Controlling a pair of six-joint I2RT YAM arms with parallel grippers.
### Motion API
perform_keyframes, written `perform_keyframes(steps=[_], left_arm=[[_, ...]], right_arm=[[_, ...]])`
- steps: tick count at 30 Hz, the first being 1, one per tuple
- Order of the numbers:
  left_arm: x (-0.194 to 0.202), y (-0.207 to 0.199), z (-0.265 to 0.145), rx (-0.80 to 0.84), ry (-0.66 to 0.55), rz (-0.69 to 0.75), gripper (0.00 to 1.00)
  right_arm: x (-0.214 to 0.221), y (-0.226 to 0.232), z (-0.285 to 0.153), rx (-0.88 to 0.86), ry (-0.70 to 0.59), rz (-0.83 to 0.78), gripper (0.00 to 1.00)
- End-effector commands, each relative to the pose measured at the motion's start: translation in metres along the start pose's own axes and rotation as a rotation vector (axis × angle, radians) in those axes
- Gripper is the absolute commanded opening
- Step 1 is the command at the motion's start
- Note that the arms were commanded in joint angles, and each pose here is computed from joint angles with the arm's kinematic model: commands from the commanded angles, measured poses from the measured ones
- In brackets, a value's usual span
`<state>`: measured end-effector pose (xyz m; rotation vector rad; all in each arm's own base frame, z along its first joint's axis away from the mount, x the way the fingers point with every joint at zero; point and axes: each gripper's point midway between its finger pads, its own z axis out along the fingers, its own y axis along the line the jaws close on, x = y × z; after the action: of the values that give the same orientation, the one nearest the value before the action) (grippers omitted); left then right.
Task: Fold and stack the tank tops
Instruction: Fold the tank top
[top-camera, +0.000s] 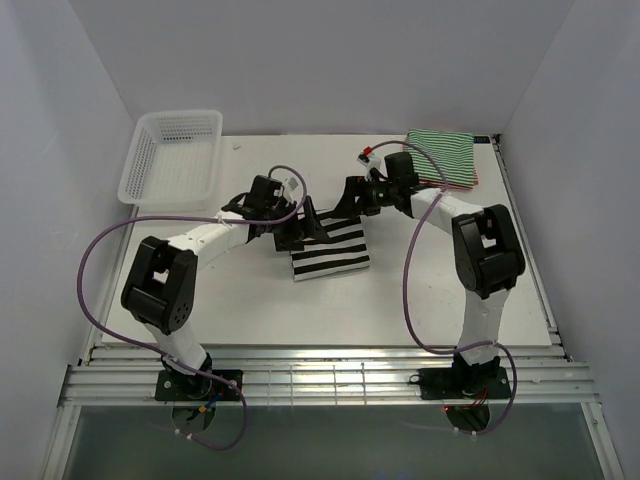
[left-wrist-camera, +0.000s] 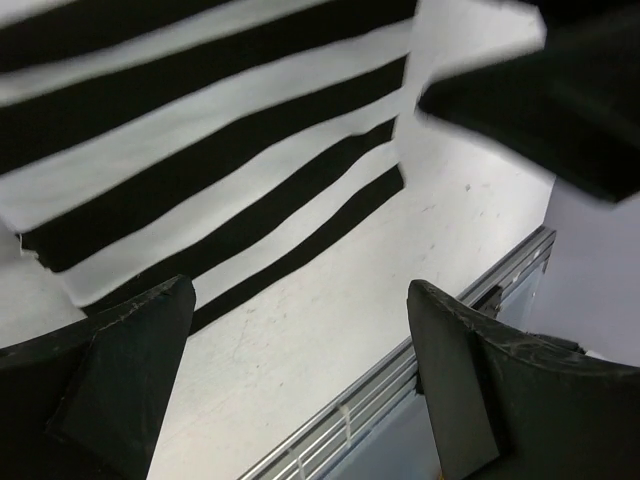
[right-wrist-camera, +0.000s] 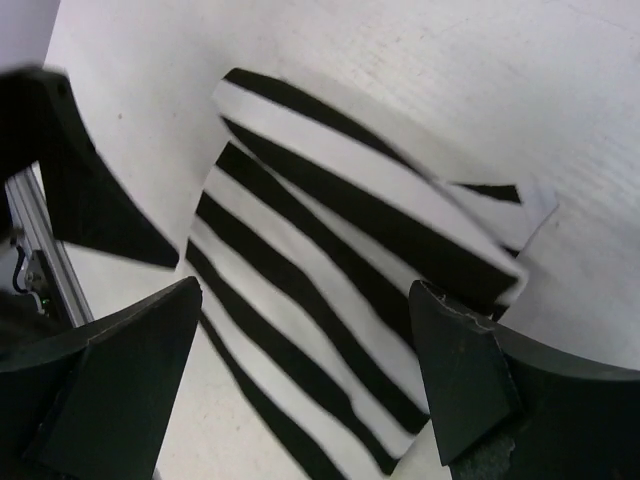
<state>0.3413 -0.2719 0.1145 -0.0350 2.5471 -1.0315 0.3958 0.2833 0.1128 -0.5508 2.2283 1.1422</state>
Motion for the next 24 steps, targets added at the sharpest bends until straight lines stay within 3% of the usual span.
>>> perform_keyframes(steps=[1,5,10,17,20,24], left_arm=[[0.023,0.009,0.003,0.018,0.055,-0.027,0.98],[0.043,0.032,0.009,-0.037,0.101,-0.053,0.98],[0.05,0.047,0.01,-0.104,0.117,-0.061,0.98],[0.009,0.001,-0.026,-0.034,-0.034,0.031,0.98],[0.003,-0.009,-0.048,-0.033,-0.101,0.039,0.98],[0.01,0.008,-0.066,-0.123,-0.161,0.007,0.98]], right_arm=[[-0.022,-0.018,0.026,-0.005,-0.041,0.0,0.9],[-0.023,-0.052,0.053,0.054,-0.032,0.034,0.9],[-0.046,-0.049,0.05,0.057,-0.041,0.033,0.9],[-0.073,-0.007,-0.01,0.144,-0.114,-0.087,0.9],[-0.053,-0.011,-0.039,0.257,-0.124,-0.076,0.9],[-0.008,-0.023,-0.056,0.355,-0.037,-0.018,0.9]])
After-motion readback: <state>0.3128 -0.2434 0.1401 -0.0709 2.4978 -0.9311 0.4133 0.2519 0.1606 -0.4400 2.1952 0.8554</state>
